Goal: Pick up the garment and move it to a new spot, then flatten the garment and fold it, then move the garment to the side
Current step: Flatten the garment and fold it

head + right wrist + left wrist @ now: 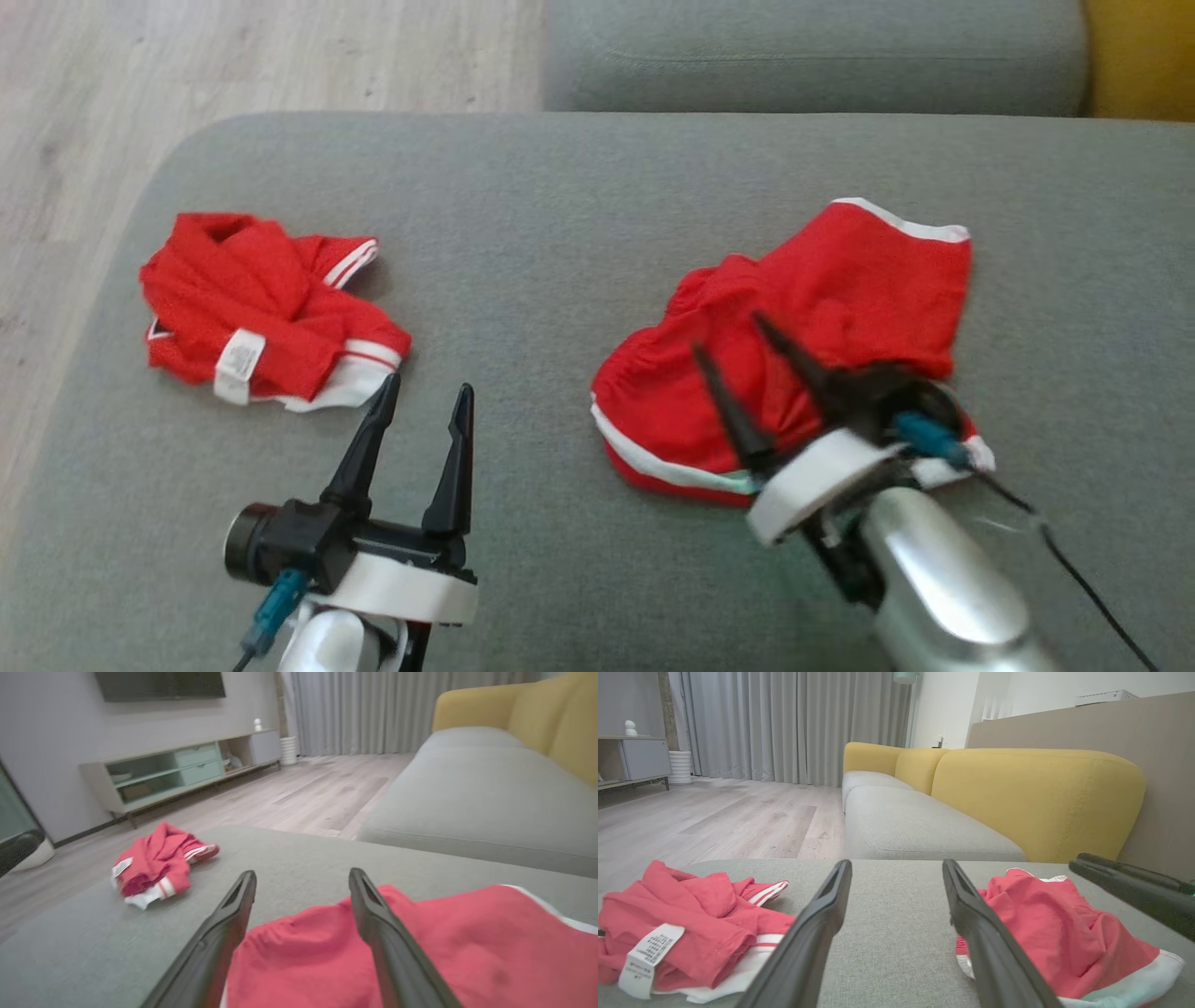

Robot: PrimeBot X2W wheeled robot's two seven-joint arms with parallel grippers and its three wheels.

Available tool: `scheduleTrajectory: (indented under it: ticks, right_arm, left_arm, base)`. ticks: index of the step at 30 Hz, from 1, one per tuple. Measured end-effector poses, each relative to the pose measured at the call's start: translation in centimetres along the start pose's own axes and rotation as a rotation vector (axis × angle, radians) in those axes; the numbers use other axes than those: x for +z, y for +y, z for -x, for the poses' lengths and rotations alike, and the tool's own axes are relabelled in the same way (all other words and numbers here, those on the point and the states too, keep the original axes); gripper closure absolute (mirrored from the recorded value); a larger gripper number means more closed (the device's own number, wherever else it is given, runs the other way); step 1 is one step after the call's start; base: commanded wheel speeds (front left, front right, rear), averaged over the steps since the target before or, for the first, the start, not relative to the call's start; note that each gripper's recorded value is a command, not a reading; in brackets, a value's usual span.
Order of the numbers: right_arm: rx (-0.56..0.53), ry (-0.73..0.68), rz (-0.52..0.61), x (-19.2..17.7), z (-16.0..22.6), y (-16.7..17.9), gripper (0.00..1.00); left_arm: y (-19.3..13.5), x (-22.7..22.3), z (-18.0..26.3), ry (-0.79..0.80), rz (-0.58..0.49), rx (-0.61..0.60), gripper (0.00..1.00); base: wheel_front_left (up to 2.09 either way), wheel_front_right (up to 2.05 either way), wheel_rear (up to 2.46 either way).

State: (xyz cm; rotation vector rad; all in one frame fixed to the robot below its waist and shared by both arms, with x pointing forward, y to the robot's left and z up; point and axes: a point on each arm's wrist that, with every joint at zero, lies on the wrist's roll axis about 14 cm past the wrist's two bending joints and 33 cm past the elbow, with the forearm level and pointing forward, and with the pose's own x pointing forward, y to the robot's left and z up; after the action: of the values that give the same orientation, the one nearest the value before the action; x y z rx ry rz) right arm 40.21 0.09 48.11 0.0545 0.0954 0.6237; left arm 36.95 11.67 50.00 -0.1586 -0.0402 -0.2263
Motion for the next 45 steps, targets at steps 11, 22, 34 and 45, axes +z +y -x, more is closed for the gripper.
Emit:
scheduleTrajectory:
  ticks: [11,22,34,45]
  right_arm:
    - [-0.355,-0.021,-0.079,-1.3,5.7,-9.6,0.0]
    - [-0.518,0.106,-0.139,-3.3,3.8,-16.5,0.0]
    - [-0.584,0.416,-0.172,-10.4,2.7,-19.0,0.0]
    - [-0.606,0.436,-0.078,-9.4,2.5,-20.5,1.0]
  left_arm:
    - [-1.2,-1.2,-0.8,0.031,0.01,-0.044,0.0]
    - [0.1,-2.1,-1.9,0.057,0.012,-0.02,0.0]
    - [2.0,-3.4,-1.8,0.097,0.009,0.028,0.0]
    - [2.0,-3.0,-2.1,0.085,0.006,0.025,0.0]
  base:
    - [0.0,0.0,0.0]
    - [0.0,0.0,0.0]
    - [0.0,0.0,0.0]
    - [0.0,0.0,0.0]
